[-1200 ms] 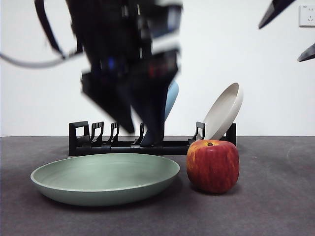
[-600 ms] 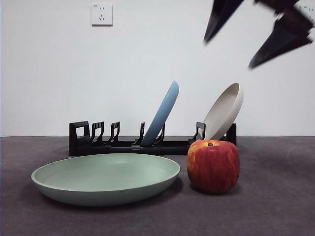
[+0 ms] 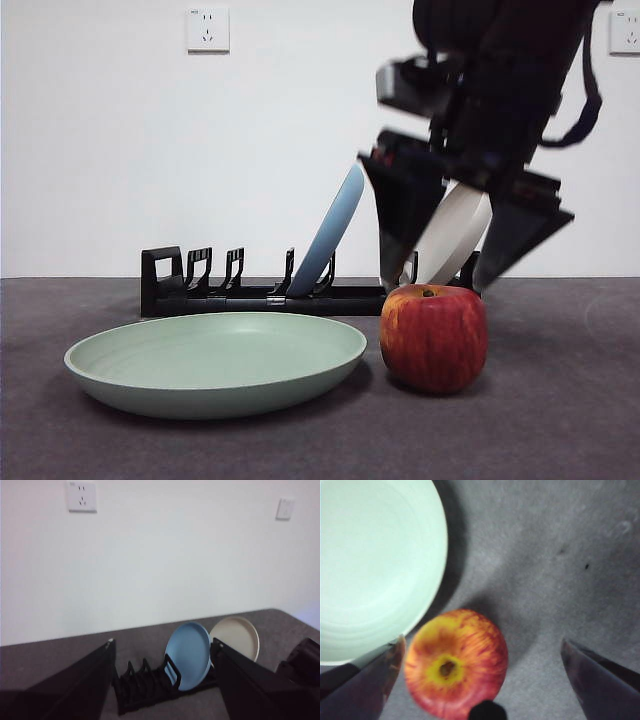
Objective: Take the green plate from the plate rack,put the plate on the table,take the apple from the table,put the apple in the plate
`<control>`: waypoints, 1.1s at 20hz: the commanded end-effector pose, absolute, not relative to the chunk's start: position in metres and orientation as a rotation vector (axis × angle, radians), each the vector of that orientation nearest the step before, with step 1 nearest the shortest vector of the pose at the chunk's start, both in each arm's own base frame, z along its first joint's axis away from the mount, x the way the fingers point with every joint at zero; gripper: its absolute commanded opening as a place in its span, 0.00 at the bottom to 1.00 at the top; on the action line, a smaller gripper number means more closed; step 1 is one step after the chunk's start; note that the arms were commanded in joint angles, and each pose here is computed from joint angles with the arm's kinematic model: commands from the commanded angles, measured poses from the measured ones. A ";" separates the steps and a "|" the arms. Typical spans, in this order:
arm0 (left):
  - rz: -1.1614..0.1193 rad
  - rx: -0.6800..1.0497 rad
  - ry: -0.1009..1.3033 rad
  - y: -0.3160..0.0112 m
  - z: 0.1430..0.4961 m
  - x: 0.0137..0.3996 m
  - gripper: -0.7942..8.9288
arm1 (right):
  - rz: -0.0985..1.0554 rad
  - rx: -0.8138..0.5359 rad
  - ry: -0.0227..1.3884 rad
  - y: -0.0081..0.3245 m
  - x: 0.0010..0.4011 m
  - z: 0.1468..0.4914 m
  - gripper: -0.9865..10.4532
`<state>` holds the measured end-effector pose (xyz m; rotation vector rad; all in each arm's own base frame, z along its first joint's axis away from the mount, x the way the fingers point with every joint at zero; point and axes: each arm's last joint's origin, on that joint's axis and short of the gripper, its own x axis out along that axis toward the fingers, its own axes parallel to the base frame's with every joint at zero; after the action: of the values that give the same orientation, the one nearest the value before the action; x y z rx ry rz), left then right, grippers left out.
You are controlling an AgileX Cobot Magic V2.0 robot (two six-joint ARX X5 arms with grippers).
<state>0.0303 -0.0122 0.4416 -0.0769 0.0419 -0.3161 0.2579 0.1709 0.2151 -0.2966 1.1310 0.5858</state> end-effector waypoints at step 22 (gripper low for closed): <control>-0.296 -0.048 0.094 -0.013 0.435 0.031 0.40 | 0.640 -0.266 1.243 0.182 0.255 0.203 0.08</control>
<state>0.0310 -0.0126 0.4357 -0.0410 0.0929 -0.3023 0.2542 0.1799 0.1967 -0.2826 1.2664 0.6368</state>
